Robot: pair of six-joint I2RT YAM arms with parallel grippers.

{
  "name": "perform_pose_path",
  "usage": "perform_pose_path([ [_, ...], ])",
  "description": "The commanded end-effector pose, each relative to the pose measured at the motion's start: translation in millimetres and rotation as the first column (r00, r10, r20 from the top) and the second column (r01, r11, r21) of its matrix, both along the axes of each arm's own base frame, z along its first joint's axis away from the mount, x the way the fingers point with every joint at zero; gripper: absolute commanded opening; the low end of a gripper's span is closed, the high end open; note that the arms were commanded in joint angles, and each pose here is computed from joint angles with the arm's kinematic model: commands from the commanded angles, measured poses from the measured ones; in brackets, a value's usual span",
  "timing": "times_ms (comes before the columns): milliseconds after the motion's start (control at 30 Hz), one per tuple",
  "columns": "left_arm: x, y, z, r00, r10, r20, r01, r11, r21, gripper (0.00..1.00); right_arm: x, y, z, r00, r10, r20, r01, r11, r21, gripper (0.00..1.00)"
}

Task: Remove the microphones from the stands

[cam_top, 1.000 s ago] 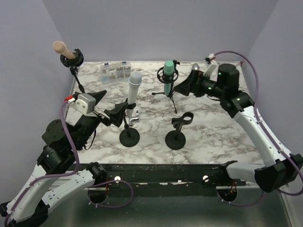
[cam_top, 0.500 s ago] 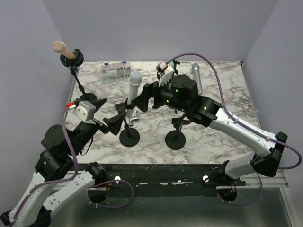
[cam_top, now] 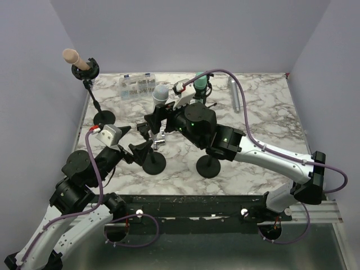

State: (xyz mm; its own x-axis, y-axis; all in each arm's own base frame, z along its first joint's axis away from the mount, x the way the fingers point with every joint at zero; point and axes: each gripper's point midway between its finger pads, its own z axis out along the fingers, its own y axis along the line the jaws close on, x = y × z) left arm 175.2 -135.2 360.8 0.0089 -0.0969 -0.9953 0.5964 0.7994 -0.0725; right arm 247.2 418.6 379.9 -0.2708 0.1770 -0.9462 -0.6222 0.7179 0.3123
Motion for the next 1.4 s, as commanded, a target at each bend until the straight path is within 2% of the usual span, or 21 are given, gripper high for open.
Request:
perform_pose_path([
  [0,-8.2,-3.0,-21.0,0.998,-0.034,-0.053,0.033,0.999,-0.029,0.99,15.9,-1.5,12.2,0.991,-0.123,0.05,0.123,0.992,0.018,0.83],
  [133,-18.4,-9.4,-26.3,0.994,-0.1,-0.054,0.099,0.995,-0.011,0.99,19.3,1.7,8.5,0.987,-0.147,0.06,0.147,0.989,0.012,0.78],
  [300,-17.3,-6.6,-30.9,0.994,-0.085,-0.07,0.087,0.996,0.018,0.99,19.5,6.2,4.2,0.986,-0.153,0.069,0.153,0.988,0.004,0.7],
  [433,-5.0,4.6,-30.9,0.992,0.014,-0.123,-0.01,0.999,0.033,0.99,21.4,6.8,-1.8,0.985,-0.16,0.068,0.16,0.987,-0.007,0.65],
  [533,-1.9,-2.0,-21.2,0.991,-0.007,-0.133,0.013,0.999,0.047,0.99,19.1,9.8,2.1,0.987,-0.145,0.07,0.144,0.989,0.021,0.56],
  [733,11.5,4.9,9.1,0.997,0.044,-0.059,-0.044,0.999,0.006,0.98,15.3,12.2,2.7,0.991,-0.119,0.065,0.117,0.992,0.036,0.37],
  [767,11.3,0.6,11.7,0.998,0.017,-0.054,-0.017,1.0,0.002,0.98,15.4,12.1,3.0,0.991,-0.119,0.066,0.117,0.993,0.036,0.34],
  [967,34.5,1.9,11.0,0.996,-0.008,-0.093,0.006,1.0,-0.018,0.99,12.8,14.1,2.5,0.993,-0.097,0.067,0.096,0.995,0.027,0.14],
  [1167,46.9,0.2,-10.7,0.993,-0.02,-0.114,0.019,1.0,-0.01,0.99,12.2,14.1,3.8,0.993,-0.09,0.074,0.089,0.996,0.023,0.06],
  [1367,58.4,3.6,-42.4,0.991,0.015,-0.135,-0.011,1.0,0.026,0.99,11.9,17.2,0.1,0.994,-0.08,0.076,0.08,0.997,0.009,0.05],
])
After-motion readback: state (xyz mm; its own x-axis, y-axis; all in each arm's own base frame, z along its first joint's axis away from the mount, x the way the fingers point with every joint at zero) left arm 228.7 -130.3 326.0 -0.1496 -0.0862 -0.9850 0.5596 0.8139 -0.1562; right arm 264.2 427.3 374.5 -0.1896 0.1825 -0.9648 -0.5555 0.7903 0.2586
